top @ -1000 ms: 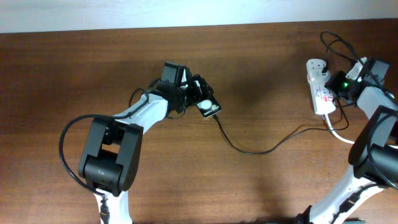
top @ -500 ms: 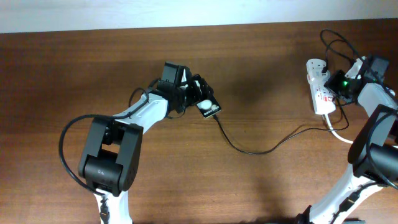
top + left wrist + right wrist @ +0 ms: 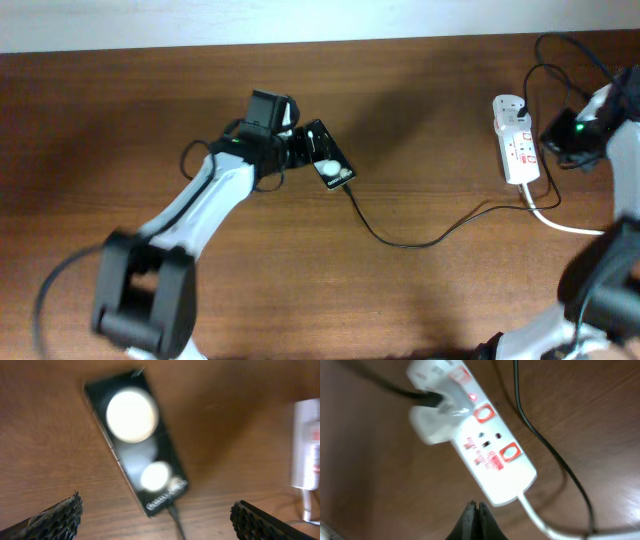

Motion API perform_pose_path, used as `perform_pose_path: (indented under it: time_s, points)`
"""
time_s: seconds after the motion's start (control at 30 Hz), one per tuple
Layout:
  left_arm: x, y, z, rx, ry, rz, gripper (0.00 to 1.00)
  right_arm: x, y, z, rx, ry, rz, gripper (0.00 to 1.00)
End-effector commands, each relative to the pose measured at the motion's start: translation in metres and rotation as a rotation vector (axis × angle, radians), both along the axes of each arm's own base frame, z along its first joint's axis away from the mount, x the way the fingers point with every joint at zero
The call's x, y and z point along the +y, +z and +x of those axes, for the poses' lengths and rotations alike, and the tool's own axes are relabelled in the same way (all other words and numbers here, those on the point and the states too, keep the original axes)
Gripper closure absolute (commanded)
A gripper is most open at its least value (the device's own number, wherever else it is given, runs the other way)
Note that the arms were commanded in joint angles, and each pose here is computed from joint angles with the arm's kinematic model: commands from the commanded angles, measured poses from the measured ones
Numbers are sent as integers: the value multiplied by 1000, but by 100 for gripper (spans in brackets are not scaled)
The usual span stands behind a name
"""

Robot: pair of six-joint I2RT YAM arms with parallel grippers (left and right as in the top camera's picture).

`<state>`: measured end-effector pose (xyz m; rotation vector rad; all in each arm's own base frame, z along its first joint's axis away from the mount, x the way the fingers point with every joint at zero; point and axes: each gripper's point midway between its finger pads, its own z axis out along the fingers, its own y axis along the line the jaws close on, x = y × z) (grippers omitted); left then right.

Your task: Plug charger to phone and switch on socket

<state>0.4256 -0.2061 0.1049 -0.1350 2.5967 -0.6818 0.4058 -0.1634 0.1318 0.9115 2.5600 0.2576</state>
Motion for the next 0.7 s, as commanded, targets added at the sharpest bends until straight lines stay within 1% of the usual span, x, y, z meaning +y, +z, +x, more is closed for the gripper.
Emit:
perform_pose_path:
  time_s: [0.0,0.07,0.17,0.2,0.27,0.37,0.47,0.5,0.53,0.6,0.67]
  points:
    - [10,73,-5,-181,-38,14,1,23,101,-19,-171,90,-148,96]
    - [14,96,-19,-220,-67,25,1,56,131,-37,-211,181,-172,96]
    - [21,111,-40,-220,-97,50,1,113,160,-64,-253,350,-199,96]
    - [25,115,-50,-207,-105,59,1,139,172,-80,-273,426,-204,96]
    - [30,121,-64,-205,-132,83,1,164,187,-102,-307,490,-206,96]
    - [38,140,-92,-231,-177,108,1,190,209,-151,-365,565,-211,95]
    - [44,171,-131,-312,-256,142,1,197,221,-209,-407,599,-229,24]
    - [46,179,-141,-345,-273,158,1,197,222,-221,-415,602,-236,9]
    - [46,188,-150,-385,-306,168,0,197,224,-235,-428,601,-240,1]
    - [48,208,-166,-469,-330,177,1,197,228,-259,-468,595,-254,1]
    - [56,218,-173,-505,-307,188,1,197,233,-272,-505,590,-268,1]
